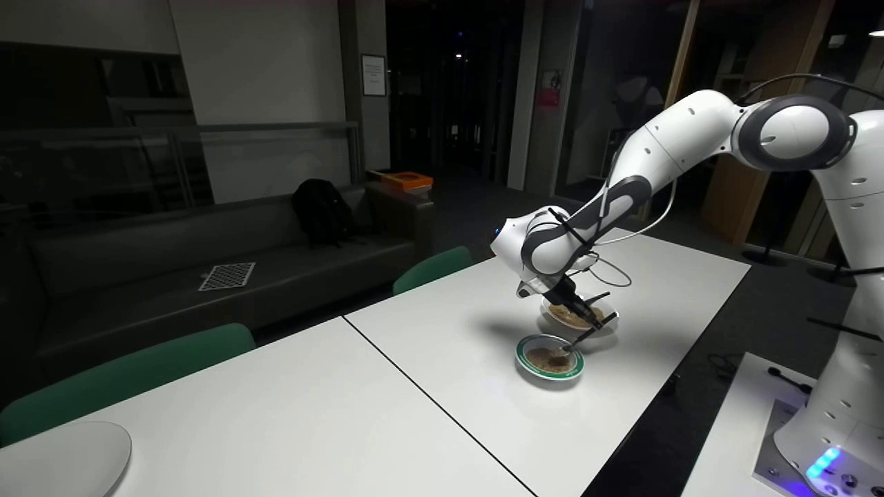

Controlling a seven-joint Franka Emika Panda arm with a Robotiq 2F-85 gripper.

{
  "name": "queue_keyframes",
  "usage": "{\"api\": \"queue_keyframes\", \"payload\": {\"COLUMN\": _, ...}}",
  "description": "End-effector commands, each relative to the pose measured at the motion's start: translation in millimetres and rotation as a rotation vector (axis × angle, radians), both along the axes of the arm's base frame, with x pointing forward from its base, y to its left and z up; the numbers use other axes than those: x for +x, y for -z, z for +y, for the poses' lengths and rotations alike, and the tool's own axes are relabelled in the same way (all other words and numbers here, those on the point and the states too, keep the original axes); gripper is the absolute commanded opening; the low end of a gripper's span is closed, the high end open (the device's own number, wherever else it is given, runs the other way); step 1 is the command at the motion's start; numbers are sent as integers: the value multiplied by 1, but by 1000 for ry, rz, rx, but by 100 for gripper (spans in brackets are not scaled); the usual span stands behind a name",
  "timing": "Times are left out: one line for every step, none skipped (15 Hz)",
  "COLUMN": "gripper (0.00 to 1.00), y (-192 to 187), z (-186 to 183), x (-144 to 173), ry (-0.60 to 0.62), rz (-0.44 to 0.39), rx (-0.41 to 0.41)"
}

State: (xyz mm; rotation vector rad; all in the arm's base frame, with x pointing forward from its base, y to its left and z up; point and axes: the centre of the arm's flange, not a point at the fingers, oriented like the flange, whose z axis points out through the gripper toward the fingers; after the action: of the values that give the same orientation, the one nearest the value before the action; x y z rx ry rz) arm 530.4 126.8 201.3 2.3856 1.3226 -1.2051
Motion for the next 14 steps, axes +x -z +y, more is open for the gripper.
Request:
{"api": "queue_keyframes", "payload": {"gripper": 3, "y": -5, "z": 12, "x": 11, "ry": 34, "rz": 22, "rx": -45}}
{"api": "queue_keyframes", "payload": {"gripper": 3, "y": -4, "z": 14, "x": 12, "ry": 37, "rz": 27, "rx": -57}}
{"api": "queue_keyframes", "payload": {"gripper": 3, "y": -4, "z": 15, "x": 13, "ry": 38, "rz": 32, "rx": -68}}
{"api": "queue_keyframes", "payload": {"gripper": 3, "y": -3, "z": 17, "x": 15, "ry": 43, "rz": 37, "rx": -78}}
{"api": "queue_keyframes", "payload": {"gripper": 3, "y": -3, "z": 18, "x": 16, "ry": 45, "rz": 44, "rx": -87}}
{"api": "queue_keyframes", "payload": {"gripper": 3, "y": -2, "z": 19, "x": 17, "ry": 48, "rz": 48, "rx": -97}}
{"api": "queue_keyframes", "payload": {"gripper": 3, "y": -2, "z": 20, "x": 18, "ry": 52, "rz": 52, "rx": -107}}
{"api": "queue_keyframes", "payload": {"gripper": 3, "y": 0, "z": 21, "x": 19, "ry": 56, "rz": 58, "rx": -114}}
{"api": "queue_keyframes", "payload": {"gripper": 3, "y": 1, "z": 21, "x": 21, "ry": 61, "rz": 63, "rx": -121}}
{"api": "queue_keyframes", "payload": {"gripper": 3, "y": 1, "z": 21, "x": 22, "ry": 64, "rz": 68, "rx": -127}}
{"api": "queue_keyframes", "payload": {"gripper": 3, "y": 3, "z": 21, "x": 23, "ry": 70, "rz": 74, "rx": -137}}
{"api": "queue_keyframes", "payload": {"gripper": 3, "y": 3, "z": 21, "x": 25, "ry": 74, "rz": 79, "rx": -144}}
{"api": "queue_keyframes", "payload": {"gripper": 3, "y": 4, "z": 21, "x": 26, "ry": 78, "rz": 87, "rx": -154}}
{"api": "queue_keyframes", "payload": {"gripper": 3, "y": 5, "z": 21, "x": 27, "ry": 82, "rz": 94, "rx": -166}}
